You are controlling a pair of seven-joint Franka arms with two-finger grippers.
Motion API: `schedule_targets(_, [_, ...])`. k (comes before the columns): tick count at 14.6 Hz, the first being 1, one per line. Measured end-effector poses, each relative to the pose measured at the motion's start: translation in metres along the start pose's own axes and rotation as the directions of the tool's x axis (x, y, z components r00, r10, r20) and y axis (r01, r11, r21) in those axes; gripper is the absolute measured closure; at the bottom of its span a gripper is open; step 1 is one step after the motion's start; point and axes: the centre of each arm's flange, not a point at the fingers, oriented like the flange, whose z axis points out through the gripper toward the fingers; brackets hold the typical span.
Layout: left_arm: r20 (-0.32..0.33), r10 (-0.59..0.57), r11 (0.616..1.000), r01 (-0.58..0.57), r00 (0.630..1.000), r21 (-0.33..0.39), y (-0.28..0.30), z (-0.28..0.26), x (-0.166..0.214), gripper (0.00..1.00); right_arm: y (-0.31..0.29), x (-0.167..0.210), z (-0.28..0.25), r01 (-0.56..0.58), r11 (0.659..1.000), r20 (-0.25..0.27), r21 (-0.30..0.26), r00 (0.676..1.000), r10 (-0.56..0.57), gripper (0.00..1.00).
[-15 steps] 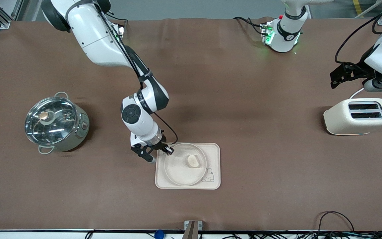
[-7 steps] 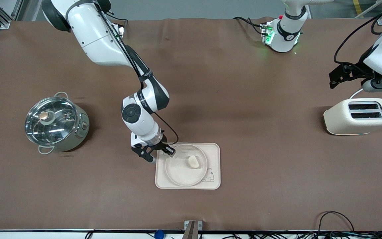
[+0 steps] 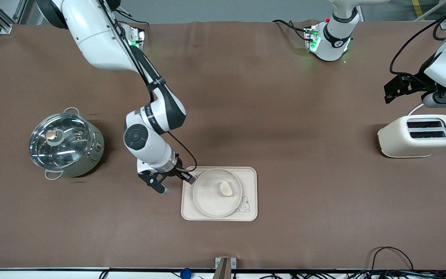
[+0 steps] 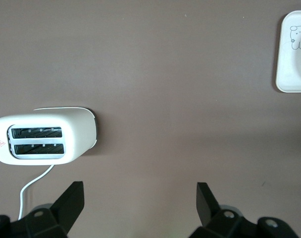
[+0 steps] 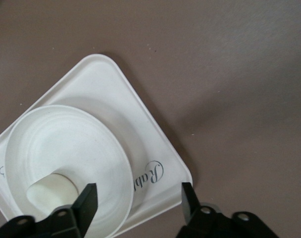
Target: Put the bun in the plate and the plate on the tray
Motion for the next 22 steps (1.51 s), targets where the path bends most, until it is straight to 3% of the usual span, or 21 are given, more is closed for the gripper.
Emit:
schedule_targets(1, [0.0,0.002,1.0,-0.002,1.0,0.0,0.001,0.0,0.0,0.0,0.001,0.005,-0.019,-0.004,1.0,0.003,-0.002,1.0,0.004,0.05])
schedule_targets(2, [0.0,0.004,1.0,-0.004,1.0,0.0,0.002,0.0,0.0,0.0,0.001,0.01,-0.039,-0.005,1.0,0.001,-0.001,1.0,0.005,0.0])
schedule_targets(5, [-0.001,0.008,1.0,-0.008,1.0,0.0,0.004,-0.001,-0.001,0.0,0.009,0.022,-0.101,0.005,1.0,-0.026,-0.02,1.0,-0.005,0.0])
schedule_targets(7, [-0.002,0.008,1.0,-0.008,1.0,0.0,0.004,-0.001,-0.001,0.0,0.026,0.036,-0.139,0.042,0.996,-0.037,-0.078,0.998,-0.045,0.0])
schedule_targets(10, [-0.003,0.008,1.0,-0.008,1.0,0.0,0.004,-0.002,-0.001,0.0,0.064,0.062,-0.201,0.128,0.983,-0.008,-0.132,0.991,-0.131,0.0])
schedule_targets(15, [-0.014,0.061,0.998,-0.061,0.998,0.0,0.003,-0.007,-0.002,0.0,0.144,0.103,-0.304,0.273,0.948,0.036,-0.164,0.962,-0.27,0.0])
schedule_targets(22, [-0.032,0.101,0.995,-0.101,0.994,0.001,0.002,-0.016,-0.001,0.0,0.244,0.108,-0.42,0.403,0.888,0.076,-0.221,0.915,-0.397,0.0])
